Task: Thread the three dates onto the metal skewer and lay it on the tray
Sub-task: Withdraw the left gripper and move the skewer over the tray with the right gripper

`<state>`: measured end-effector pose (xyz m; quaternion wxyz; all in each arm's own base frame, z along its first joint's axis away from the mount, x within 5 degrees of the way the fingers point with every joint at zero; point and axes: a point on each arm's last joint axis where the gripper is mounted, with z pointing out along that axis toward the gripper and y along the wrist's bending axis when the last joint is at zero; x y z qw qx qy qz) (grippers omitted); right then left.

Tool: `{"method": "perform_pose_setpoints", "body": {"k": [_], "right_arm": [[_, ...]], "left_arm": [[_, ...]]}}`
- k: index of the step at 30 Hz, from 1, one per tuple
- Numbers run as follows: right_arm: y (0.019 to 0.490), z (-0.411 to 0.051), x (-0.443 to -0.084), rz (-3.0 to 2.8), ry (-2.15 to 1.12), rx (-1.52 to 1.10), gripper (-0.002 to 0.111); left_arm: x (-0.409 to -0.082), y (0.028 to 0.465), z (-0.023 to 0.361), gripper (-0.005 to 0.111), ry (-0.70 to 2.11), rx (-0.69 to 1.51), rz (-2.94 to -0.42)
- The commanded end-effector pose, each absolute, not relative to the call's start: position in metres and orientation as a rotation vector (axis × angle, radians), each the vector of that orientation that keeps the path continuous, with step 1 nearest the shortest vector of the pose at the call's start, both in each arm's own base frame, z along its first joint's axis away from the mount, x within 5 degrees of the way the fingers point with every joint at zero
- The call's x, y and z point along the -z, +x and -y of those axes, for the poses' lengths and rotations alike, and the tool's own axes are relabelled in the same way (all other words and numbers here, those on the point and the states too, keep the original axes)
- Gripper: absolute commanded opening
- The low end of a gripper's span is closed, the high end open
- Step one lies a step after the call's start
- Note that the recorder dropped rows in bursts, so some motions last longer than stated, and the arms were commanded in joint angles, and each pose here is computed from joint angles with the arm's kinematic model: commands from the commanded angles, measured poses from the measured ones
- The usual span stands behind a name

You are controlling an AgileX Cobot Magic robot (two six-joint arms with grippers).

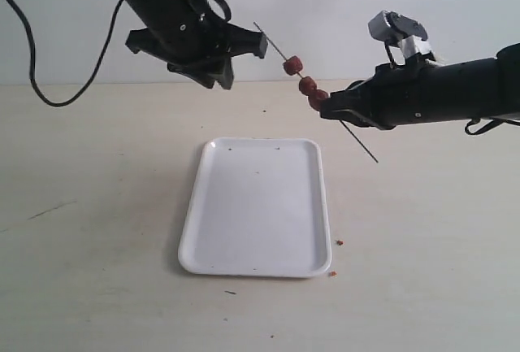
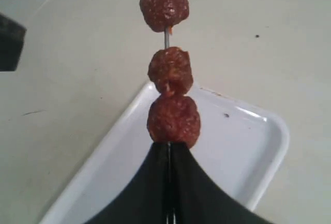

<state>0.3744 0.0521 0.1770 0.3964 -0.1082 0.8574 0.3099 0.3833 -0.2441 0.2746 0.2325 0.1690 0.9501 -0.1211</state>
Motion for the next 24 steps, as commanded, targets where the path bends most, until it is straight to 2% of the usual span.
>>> {"method": "perform_pose_setpoints", "body": {"k": [1,6,9,12,16,20,24], "right_arm": [[0.368,-0.048,-0.178,-2.234,-0.213,-0.576,0.0],[0.355,-0.086,-0.182,-2.26,-0.312,-0.392,0.0],[0.339,-0.115,-0.173,-2.313,-0.252,-0.486,0.0],[0.327,-0.125,-0.163,-2.376,-0.169,-0.504,0.0],[0.312,-0.135,-0.151,-2.458,0.012,-0.538,0.0],[0.304,-0.152,-0.15,-2.476,0.087,-0.555,0.0],[0.294,-0.166,-0.148,-2.465,0.174,-0.382,0.0]], "left_arm": [[-0.285,0.372,0.232,0.001,0.451,0.289,-2.532],[-0.288,0.338,0.211,0.0,0.424,0.363,-2.33],[-0.28,0.308,0.188,0.0,0.466,0.339,-2.219],[-0.284,0.287,0.162,0.0,0.45,0.334,-2.107],[-0.308,0.273,0.135,0.0,0.367,0.338,-1.998],[-0.322,0.262,0.127,0.0,0.35,0.343,-1.962],[-0.333,0.253,0.123,0.0,0.334,0.351,-1.947]]}}
